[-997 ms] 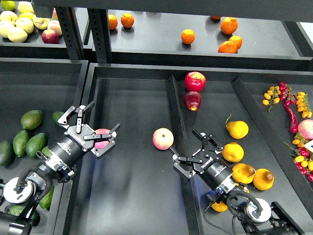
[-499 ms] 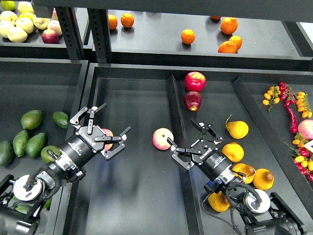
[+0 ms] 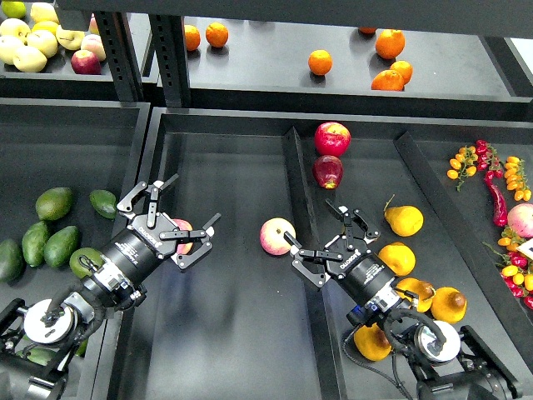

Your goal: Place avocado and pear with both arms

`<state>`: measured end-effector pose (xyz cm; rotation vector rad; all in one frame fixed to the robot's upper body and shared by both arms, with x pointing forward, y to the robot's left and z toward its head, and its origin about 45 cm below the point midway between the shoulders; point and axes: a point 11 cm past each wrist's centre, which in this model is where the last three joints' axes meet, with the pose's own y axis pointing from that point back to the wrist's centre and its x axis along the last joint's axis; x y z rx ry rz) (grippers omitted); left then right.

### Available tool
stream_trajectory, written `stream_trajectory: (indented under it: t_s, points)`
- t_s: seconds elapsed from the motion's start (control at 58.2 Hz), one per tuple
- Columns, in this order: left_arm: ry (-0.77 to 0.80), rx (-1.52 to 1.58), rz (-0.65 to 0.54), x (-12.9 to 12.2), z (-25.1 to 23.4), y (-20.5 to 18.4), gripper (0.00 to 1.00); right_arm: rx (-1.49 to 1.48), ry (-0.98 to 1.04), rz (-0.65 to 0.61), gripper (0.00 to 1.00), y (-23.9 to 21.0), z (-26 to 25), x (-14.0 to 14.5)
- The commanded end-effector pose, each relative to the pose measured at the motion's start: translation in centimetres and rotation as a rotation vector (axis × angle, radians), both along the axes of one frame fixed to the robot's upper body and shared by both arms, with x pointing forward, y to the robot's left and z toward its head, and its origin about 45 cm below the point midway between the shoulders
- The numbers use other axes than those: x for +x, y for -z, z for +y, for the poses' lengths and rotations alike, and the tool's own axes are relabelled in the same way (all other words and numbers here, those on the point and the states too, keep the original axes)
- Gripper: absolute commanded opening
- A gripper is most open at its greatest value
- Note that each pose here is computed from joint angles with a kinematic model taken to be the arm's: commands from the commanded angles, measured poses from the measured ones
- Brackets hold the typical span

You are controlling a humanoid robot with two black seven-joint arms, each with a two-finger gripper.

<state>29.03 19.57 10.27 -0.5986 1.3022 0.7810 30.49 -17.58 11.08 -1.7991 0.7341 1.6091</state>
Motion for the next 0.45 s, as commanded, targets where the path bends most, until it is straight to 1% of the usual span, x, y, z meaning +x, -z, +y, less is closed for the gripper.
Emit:
stream_trajectory:
  t_s: [0.0,0.43]
  points:
    - [-0.003,0.0,0.009,-0.26,0.09,0.27,1.0,0.009,0.003,0.001,0.99,-0.06,0.0,-0.02]
    - [-0.004,-0.001,0.013,-0.54,0.11,0.41,1.0,0.017,0.004,-0.003,0.99,-0.27,0.04,0.04]
